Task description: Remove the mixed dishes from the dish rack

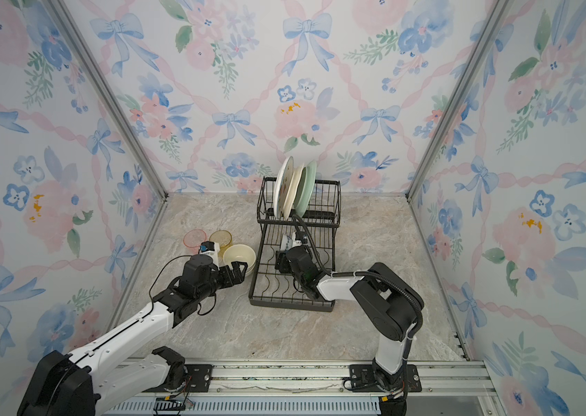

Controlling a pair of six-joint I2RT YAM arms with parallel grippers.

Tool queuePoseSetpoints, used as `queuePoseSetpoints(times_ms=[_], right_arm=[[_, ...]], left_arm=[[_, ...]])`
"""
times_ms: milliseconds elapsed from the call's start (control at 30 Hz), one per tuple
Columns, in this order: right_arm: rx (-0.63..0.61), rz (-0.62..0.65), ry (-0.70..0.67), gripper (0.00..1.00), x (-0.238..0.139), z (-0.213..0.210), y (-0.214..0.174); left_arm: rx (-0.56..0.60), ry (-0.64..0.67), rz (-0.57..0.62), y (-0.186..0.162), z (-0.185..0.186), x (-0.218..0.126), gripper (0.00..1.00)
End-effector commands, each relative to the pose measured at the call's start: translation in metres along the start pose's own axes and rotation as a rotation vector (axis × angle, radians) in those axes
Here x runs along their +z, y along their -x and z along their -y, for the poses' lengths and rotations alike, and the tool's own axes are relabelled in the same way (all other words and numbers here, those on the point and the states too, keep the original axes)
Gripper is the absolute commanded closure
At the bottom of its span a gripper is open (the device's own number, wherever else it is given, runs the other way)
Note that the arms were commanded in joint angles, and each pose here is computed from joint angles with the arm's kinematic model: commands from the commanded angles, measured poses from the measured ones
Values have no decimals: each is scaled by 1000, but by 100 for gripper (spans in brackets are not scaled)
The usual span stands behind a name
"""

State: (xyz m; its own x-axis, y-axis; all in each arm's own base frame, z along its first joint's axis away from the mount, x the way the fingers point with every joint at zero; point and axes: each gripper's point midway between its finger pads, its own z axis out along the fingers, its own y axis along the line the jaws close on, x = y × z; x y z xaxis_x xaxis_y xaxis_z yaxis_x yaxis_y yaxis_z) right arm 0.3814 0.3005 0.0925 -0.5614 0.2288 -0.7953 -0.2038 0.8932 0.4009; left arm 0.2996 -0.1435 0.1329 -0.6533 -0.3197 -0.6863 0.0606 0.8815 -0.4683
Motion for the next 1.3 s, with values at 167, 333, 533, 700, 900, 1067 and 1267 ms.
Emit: queuePoseSetpoints(times_ms=[167,333,533,700,900,1067,1267], right_arm=[[10,12,1,27,12,0,9],[4,12,12,32,13,-3,10],[-12,21,6,37,9,-4,13],[-80,60,1,38,-2,-13,20],[-135,75,-31,40,-12,-20,28],[-158,96,-44,42,-22,-23,31],[-179,100,-74,44,-33,-21,32]], left_arm=[[7,8,1,-4,-3,3,2],[8,9,-2,-5,-3,3,2],[6,7,1,-4,-3,3,2],[6,12,-1,-5,-4,4,2],[4,5,-1,-5,-3,4,2],[2,6,-3,-6,-3,5,2],[1,-1,-3,-6,-2,4,2]])
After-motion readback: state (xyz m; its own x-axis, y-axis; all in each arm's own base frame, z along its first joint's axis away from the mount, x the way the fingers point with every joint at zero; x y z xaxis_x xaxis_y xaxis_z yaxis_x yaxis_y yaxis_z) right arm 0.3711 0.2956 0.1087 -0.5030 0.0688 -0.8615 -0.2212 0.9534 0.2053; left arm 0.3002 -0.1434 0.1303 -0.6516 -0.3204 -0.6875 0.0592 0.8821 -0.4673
